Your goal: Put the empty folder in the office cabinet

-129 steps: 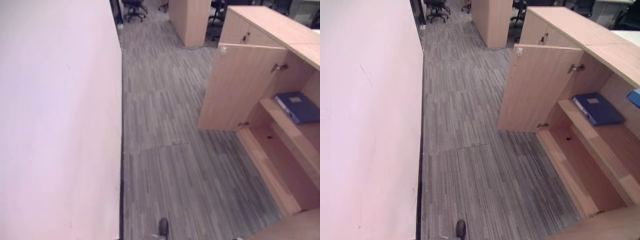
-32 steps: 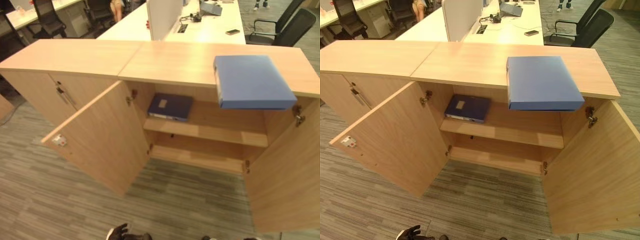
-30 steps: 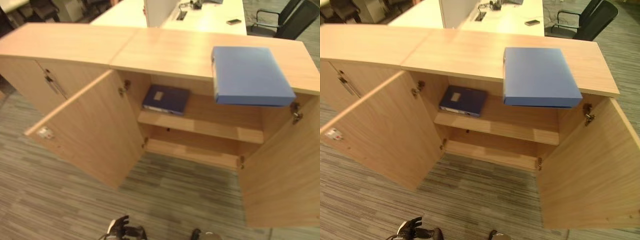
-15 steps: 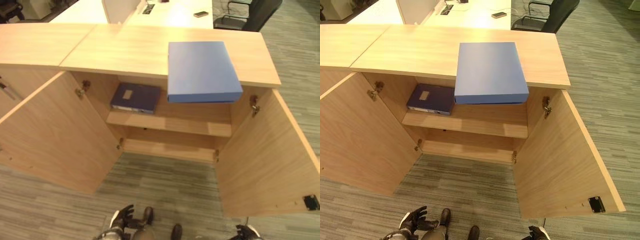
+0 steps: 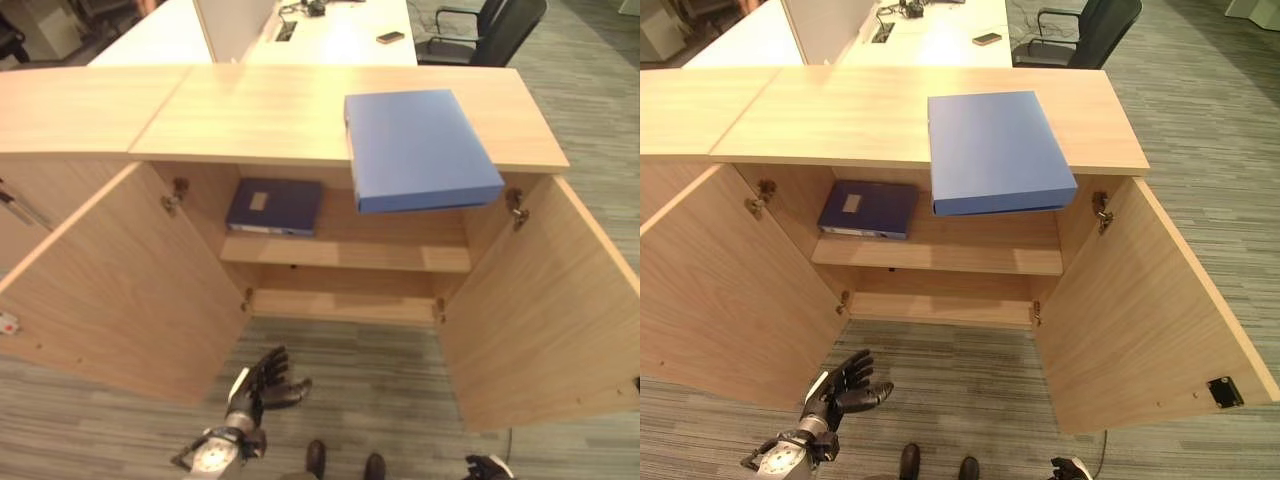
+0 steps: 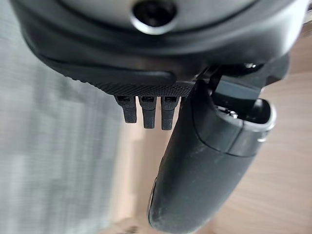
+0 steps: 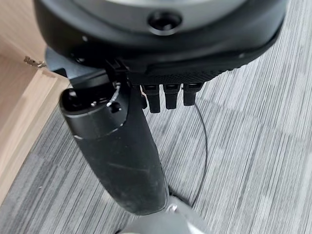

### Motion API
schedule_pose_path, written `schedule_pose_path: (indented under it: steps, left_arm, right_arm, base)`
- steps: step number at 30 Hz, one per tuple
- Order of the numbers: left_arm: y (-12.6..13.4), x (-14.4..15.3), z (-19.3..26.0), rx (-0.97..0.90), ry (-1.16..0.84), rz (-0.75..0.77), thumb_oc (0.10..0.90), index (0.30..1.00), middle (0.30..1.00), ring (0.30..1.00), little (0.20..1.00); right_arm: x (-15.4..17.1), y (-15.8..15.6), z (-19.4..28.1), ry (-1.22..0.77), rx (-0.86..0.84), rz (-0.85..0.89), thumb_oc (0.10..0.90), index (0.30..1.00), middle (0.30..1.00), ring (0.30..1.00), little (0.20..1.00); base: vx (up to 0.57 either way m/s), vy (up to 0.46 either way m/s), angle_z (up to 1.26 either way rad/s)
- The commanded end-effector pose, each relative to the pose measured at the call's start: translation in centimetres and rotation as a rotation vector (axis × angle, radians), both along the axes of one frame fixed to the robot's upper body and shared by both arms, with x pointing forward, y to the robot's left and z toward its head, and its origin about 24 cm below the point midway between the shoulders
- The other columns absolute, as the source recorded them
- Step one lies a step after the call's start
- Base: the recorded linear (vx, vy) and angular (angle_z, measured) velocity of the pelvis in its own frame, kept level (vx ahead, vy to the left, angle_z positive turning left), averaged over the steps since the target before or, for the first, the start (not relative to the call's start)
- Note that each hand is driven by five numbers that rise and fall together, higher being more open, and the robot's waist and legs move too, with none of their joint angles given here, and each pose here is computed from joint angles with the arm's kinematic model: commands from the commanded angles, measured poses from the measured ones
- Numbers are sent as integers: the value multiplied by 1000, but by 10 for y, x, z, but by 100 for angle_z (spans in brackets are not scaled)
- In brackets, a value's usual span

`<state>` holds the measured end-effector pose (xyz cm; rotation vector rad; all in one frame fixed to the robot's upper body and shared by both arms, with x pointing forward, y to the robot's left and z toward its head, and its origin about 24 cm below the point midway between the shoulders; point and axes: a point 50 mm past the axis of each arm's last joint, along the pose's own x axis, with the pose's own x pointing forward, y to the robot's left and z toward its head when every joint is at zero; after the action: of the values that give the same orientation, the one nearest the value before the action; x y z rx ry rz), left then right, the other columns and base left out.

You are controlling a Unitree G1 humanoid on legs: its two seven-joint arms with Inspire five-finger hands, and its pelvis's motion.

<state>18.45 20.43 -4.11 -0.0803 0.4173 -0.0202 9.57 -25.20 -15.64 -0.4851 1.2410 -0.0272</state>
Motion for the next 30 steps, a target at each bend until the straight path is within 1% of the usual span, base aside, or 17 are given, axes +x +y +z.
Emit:
schedule_pose_path:
  steps: [1,3,4,5,6,7,9,10,12,13,16,17,19,21,24,26,30]
  left_arm:
    - [26,25,104,233,-502,-2,800,900,900,900,900]
    - [39,27,147,557,-704,50,800,900,900,900,900]
    - [42,28,164,683,-790,92,800,900,900,900,900]
    - [44,27,174,769,-842,121,800,900,900,900,900]
    - [44,28,191,917,-933,163,800,900,900,900,900]
    - [43,31,197,975,-969,172,800,900,900,900,900]
    - [37,38,211,1101,-1061,168,800,900,900,900,900]
    - [17,43,226,1171,-1195,91,800,900,900,900,900]
    - [3,43,234,1183,-1276,34,800,900,900,900,900]
    - [-11,41,239,1184,-1343,-31,800,900,900,900,900]
    - [-28,42,242,1164,-1403,-104,800,900,900,900,900]
    - [-43,50,244,1149,-1441,-159,800,900,900,900,900]
    - [-45,51,244,1148,-1445,-161,800,900,900,900,900]
    - [-70,63,247,1124,-1491,-262,800,900,900,900,900]
    - [-91,71,253,1126,-1555,-333,800,900,900,900,900]
    - [-112,85,255,1190,-1594,-393,800,900,900,900,900]
    - [-128,98,255,1263,-1607,-420,800,900,900,900,900]
  right_arm:
    - [-10,-10,1,24,-36,7,800,900,900,900,900]
    - [-16,0,-3,30,-16,11,800,900,900,900,900]
    - [-18,4,-4,33,-8,19,800,900,900,900,900]
    - [-18,7,-5,32,-2,28,800,900,900,900,900]
    - [-19,14,-7,34,2,52,800,900,900,900,900]
    - [-20,15,-7,40,1,61,800,900,900,900,900]
    - [-16,19,-8,36,-2,75,800,900,900,900,900]
    - [-12,22,-8,33,-5,96,800,900,900,900,900]
    - [-10,23,-8,32,-6,106,800,900,900,900,900]
    - [-8,24,-7,23,-8,119,800,900,900,900,900]
    - [-9,26,-8,26,-12,140,800,900,900,900,900]
    - [-10,27,-8,37,-18,155,800,900,900,900,900]
    - [-9,27,-8,35,-17,149,800,900,900,900,900]
    - [-8,24,-7,38,-32,159,800,900,900,900,900]
    - [-3,21,-6,29,-43,162,800,900,900,900,900]
    - [0,20,-5,26,-52,178,800,900,900,900,900]
    - [4,19,-4,18,-59,183,800,900,900,900,900]
  base:
    - [26,-4,-8]
    - [35,-16,-2]
    - [0,0,0]
    - [15,-31,3]
    - [0,-31,2]
    - [18,-33,4]
    - [0,0,0]
    - [0,0,0]
    - [15,3,-5]
    - [21,5,-9]
    - [3,4,-11]
    - [-4,4,-17]
    - [1,4,-11]
    - [6,8,-4]
    - [-10,5,0]
    - [5,8,-3]
    - [1,8,-15]
